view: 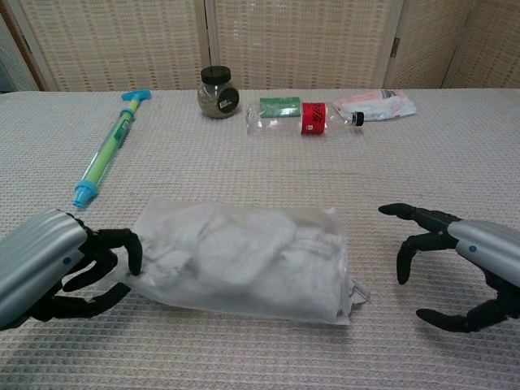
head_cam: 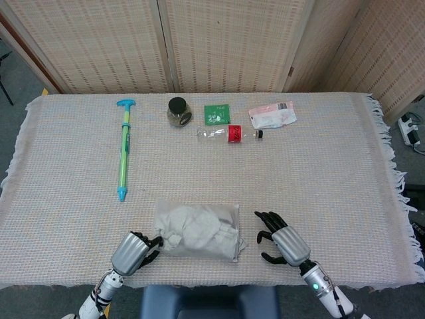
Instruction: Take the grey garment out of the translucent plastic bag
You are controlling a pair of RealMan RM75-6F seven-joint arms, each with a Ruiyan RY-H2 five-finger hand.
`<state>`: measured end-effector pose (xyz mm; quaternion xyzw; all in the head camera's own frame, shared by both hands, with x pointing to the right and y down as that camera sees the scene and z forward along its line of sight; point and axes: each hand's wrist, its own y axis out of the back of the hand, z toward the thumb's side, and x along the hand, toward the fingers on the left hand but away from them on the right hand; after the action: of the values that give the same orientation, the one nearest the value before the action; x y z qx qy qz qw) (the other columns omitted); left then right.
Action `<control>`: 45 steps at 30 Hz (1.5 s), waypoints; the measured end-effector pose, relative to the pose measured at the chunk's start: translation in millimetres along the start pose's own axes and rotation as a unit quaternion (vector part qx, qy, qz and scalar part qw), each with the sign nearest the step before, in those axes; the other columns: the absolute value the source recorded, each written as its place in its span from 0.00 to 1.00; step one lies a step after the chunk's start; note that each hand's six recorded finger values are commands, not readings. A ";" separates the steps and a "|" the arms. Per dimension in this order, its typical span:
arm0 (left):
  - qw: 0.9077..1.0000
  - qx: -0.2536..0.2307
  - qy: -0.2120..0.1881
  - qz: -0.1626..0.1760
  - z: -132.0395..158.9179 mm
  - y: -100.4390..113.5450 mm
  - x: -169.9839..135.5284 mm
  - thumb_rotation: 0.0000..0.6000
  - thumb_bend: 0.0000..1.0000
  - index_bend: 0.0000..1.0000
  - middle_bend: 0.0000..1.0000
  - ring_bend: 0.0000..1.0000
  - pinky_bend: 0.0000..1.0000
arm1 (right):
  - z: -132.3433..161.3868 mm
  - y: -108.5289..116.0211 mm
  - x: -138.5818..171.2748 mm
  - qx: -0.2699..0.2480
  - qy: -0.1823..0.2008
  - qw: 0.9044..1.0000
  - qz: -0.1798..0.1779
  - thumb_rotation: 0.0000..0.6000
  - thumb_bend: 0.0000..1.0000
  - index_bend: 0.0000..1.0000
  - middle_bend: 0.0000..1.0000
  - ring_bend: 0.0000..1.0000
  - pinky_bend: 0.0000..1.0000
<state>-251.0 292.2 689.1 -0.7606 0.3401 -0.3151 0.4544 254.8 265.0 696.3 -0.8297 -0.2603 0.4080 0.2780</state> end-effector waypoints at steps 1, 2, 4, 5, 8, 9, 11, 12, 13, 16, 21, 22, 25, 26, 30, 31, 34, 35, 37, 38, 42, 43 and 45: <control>1.000 0.000 0.000 0.001 0.2 0.7 0.4 1.00 0.53 0.75 1.00 1.00 1.00 | 2.1 -2.3 -2.4 -0.002 0.002 1.000 -0.002 1.00 0.23 0.46 0.00 0.00 0.00; 1.000 0.001 0.000 0.001 0.3 1.4 0.8 1.00 0.54 0.75 1.00 1.00 1.00 | 4.3 -4.6 -4.7 -0.003 0.005 1.000 -0.005 1.00 0.23 0.46 0.00 0.00 0.00; 1.000 0.003 0.003 0.004 -0.5 3.4 2.0 1.00 0.54 0.74 1.00 1.00 1.00 | 8.0 -8.5 -8.9 -0.009 0.011 1.000 -0.010 1.00 0.23 0.46 0.00 0.00 0.00; 1.000 0.003 0.005 0.005 -1.4 4.5 2.7 1.00 0.54 0.74 1.00 1.00 1.00 | 9.5 -9.3 -10.9 -0.013 0.013 1.000 -0.014 1.00 0.23 0.46 0.00 0.00 0.00; 1.000 0.002 0.009 0.007 -4.3 7.4 4.2 1.00 0.53 0.73 1.00 1.00 1.00 | 12.8 -9.0 -15.5 -0.015 0.020 0.999 -0.029 1.00 0.23 0.46 0.00 0.00 0.00; 1.000 -0.001 0.011 0.007 -4.9 7.7 4.3 1.00 0.52 0.73 1.00 1.00 1.00 | 13.4 -8.6 -16.6 -0.015 0.022 0.999 -0.033 1.00 0.23 0.46 0.00 0.00 0.00; 1.000 -0.005 0.016 0.005 -5.8 7.9 4.6 1.00 0.52 0.73 1.00 1.00 1.00 | 14.0 -9.2 -19.1 -0.018 0.026 0.999 -0.038 1.00 0.23 0.46 0.00 0.00 0.00; 1.000 -0.008 0.019 0.004 -6.4 7.9 4.9 1.00 0.52 0.73 1.00 1.00 1.00 | 14.2 -9.5 -19.9 -0.021 0.028 0.999 -0.040 1.00 0.23 0.46 0.00 0.00 0.00; 1.000 -0.009 0.022 0.003 -6.9 7.7 5.2 1.00 0.52 0.73 1.00 1.00 1.00 | 14.3 -10.1 -20.7 -0.025 0.030 0.998 -0.042 1.00 0.23 0.46 0.00 0.00 0.00; 0.999 -0.014 0.031 0.001 -9.2 7.3 6.2 1.00 0.52 0.73 1.00 1.00 1.00 | 14.1 -13.2 -23.1 -0.047 0.034 0.997 -0.045 1.00 0.23 0.46 0.00 0.00 0.00; 0.999 -0.019 0.044 -0.002 -13.1 6.8 7.4 1.00 0.52 0.73 1.00 1.00 1.00 | 10.3 -22.6 -25.2 -0.101 0.040 0.993 -0.040 1.00 0.23 0.46 0.00 0.00 0.00; 0.999 -0.020 0.046 -0.003 -13.7 6.7 7.6 1.00 0.52 0.73 1.00 1.00 1.00 | 8.9 -25.2 -25.5 -0.115 0.040 0.992 -0.039 1.00 0.23 0.46 0.00 0.00 0.00; 0.998 -0.026 0.052 -0.006 -15.1 6.2 8.3 1.00 0.52 0.73 1.00 1.00 1.00 | 4.6 -32.0 -26.0 -0.143 0.038 0.988 -0.036 1.00 0.23 0.46 0.00 0.00 0.00; 0.998 -0.027 0.053 -0.007 -15.3 6.1 8.6 1.00 0.52 0.73 1.00 1.00 1.00 | 2.8 -35.3 -26.2 -0.153 0.037 0.987 -0.035 1.00 0.23 0.46 0.00 0.00 0.00; 0.998 -0.031 0.055 -0.009 -15.1 6.1 10.2 1.00 0.52 0.73 1.00 1.00 1.00 | 1.1 -44.8 -28.1 -0.176 0.036 0.983 -0.035 1.00 0.22 0.46 0.00 0.00 0.00; 0.998 -0.031 0.055 -0.010 -14.9 6.0 10.5 1.00 0.52 0.73 1.00 1.00 1.00 | 1.7 -46.5 -28.7 -0.180 0.036 0.982 -0.036 1.00 0.23 0.46 0.00 0.00 0.00; 0.998 -0.032 0.055 -0.011 -14.4 5.9 11.4 1.00 0.52 0.73 1.00 1.00 1.00 | 4.4 -51.7 -31.1 -0.193 0.038 0.980 -0.037 1.00 0.23 0.46 0.00 0.00 0.00; 0.998 -0.033 0.056 -0.011 -14.3 5.9 11.7 1.00 0.52 0.73 1.00 1.00 1.00 | 5.6 -53.1 -32.0 -0.199 0.039 0.979 -0.037 1.00 0.23 0.46 0.00 0.00 0.00; 0.998 -0.035 0.057 -0.010 -14.3 6.3 12.5 1.00 0.52 0.73 1.00 1.00 1.00 | 7.6 -54.2 -33.6 -0.206 0.041 0.977 -0.040 1.00 0.23 0.46 0.00 0.00 0.00; 0.998 -0.034 0.057 -0.010 -14.6 6.8 12.9 1.00 0.52 0.73 1.00 1.00 1.00 | 8.4 -55.1 -34.8 -0.206 0.041 0.977 -0.041 1.00 0.23 0.46 0.00 0.00 0.00; 0.997 -0.038 0.060 -0.007 -15.8 9.5 14.2 1.00 0.52 0.73 1.00 1.00 1.00 | 11.3 -58.7 -39.6 -0.208 0.044 0.976 -0.042 1.00 0.25 0.47 0.00 0.00 0.00; 0.997 -0.040 0.061 -0.007 -16.4 9.9 14.3 1.00 0.52 0.73 1.00 1.00 1.00 | 12.1 -59.6 -40.7 -0.209 0.044 0.976 -0.043 1.00 0.27 0.48 0.01 0.00 0.00; 0.997 -0.044 0.065 -0.008 -18.0 10.9 14.4 1.00 0.52 0.72 1.00 1.00 1.00 | 14.2 -61.4 -43.2 -0.212 0.044 0.975 -0.045 1.00 0.30 0.51 0.01 0.00 0.00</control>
<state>-259.5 268.2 688.8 -0.7606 0.3765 -0.3524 0.3944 207.6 283.7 753.5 -0.8746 -0.3650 0.2935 0.1251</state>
